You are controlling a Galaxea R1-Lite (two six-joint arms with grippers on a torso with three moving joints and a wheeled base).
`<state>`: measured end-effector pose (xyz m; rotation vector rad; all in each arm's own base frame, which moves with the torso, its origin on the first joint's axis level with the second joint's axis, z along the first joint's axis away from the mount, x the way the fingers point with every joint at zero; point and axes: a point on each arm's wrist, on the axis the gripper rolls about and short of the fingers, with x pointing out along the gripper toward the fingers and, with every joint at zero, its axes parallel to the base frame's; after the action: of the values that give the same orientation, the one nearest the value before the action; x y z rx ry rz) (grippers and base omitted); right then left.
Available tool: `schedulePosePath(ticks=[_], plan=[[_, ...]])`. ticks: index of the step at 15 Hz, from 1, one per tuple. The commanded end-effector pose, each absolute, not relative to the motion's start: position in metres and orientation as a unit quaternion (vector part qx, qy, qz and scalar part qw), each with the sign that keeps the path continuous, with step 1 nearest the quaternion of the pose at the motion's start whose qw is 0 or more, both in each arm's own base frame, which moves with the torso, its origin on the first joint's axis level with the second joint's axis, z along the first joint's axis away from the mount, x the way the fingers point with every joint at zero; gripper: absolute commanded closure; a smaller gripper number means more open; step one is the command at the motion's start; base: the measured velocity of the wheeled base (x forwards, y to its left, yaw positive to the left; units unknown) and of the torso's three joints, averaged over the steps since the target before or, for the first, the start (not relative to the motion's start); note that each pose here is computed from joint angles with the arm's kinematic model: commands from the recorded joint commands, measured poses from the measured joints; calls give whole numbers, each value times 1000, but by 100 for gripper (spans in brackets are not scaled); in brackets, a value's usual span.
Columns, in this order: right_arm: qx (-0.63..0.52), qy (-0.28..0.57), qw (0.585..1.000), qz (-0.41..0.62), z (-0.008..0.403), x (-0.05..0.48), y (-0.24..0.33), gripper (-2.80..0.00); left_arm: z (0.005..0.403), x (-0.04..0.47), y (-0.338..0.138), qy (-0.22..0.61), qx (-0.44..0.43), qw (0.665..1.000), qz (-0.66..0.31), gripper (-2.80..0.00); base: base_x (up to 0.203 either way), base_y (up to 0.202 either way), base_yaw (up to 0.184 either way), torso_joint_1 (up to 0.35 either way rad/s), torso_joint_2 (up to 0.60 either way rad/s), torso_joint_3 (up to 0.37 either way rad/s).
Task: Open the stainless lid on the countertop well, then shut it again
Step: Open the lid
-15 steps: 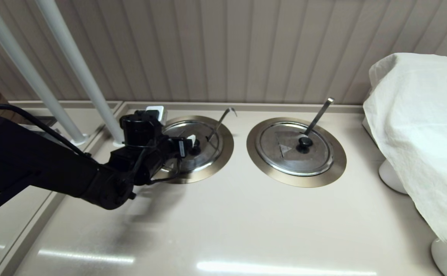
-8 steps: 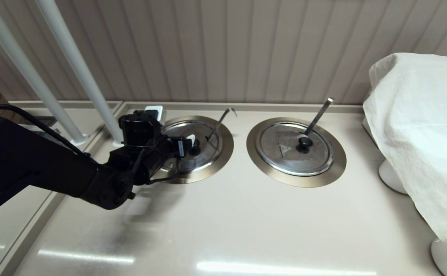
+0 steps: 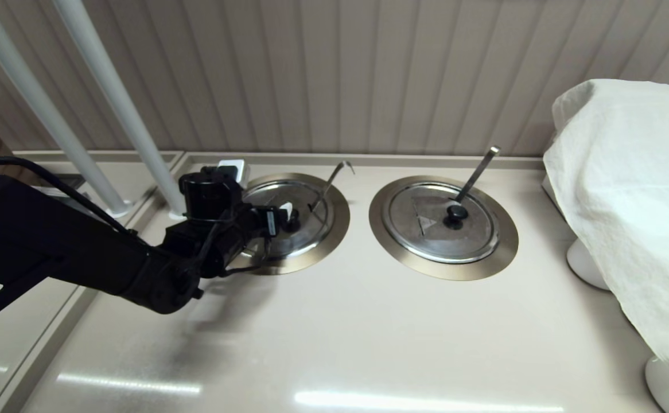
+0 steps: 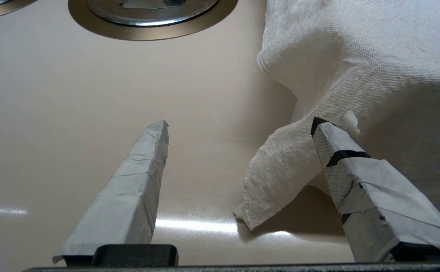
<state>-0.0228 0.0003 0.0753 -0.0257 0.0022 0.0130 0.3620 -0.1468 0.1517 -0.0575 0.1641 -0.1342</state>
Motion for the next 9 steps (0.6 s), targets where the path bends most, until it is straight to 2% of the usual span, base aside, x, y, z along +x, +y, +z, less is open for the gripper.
schedulePosePath(ticks=[1,9], plan=[[-13,1,1000,7,75,-23,0,-280,144,365,-148,88,-27,994,-66,-280,0,0,0,0,0,0],[-13,1,1000,7,75,-23,0,-280,121,374,-154,103,-19,992,-65,-280,0,0,0,0,0,0]])
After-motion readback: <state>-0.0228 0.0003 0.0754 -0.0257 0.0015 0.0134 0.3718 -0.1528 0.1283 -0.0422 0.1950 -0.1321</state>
